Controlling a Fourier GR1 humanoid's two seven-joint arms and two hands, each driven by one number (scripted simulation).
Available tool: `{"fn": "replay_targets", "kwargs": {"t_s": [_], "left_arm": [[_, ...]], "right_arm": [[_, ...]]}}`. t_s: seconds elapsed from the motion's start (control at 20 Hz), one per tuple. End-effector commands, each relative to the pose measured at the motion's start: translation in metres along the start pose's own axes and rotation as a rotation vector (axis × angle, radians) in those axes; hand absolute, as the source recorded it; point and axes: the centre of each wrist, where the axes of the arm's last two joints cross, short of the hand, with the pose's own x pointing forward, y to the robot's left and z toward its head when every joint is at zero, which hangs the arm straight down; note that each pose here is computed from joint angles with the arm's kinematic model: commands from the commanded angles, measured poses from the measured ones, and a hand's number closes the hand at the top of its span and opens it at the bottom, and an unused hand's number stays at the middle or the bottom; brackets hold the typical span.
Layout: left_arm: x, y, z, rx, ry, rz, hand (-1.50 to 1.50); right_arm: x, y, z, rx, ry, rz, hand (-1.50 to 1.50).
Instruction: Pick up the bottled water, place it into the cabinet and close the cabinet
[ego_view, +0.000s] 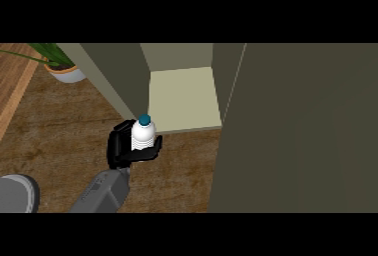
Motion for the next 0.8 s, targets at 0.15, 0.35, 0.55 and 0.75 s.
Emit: {"fn": "replay_targets", "kwargs": {"t_s": [0.15, 0.35, 0.55, 0.75], "left_arm": [[0.058, -0.095, -0.055, -0.123, -0.060, -0.038, 1.50], [0.050, -0.088, -0.050, -0.066, -0.054, -0.082, 1.50], [0.053, -0.093, -0.049, -0.030, -0.051, -0.098, 1.50], [0.051, -0.074, -0.055, 0.001, -0.053, -0.105, 1.50]], "right_arm": [[0.001, -0.011, 0.000, 0.031, -0.014, -0.028, -1.50], [0.004, -0.020, -0.001, 0.042, -0.008, -0.026, -1.50], [0.003, -0.023, -0.002, 0.038, -0.007, -0.037, -1.50], [-0.001, -0.028, -0.002, 0.034, -0.027, -0.051, -1.50]]}}
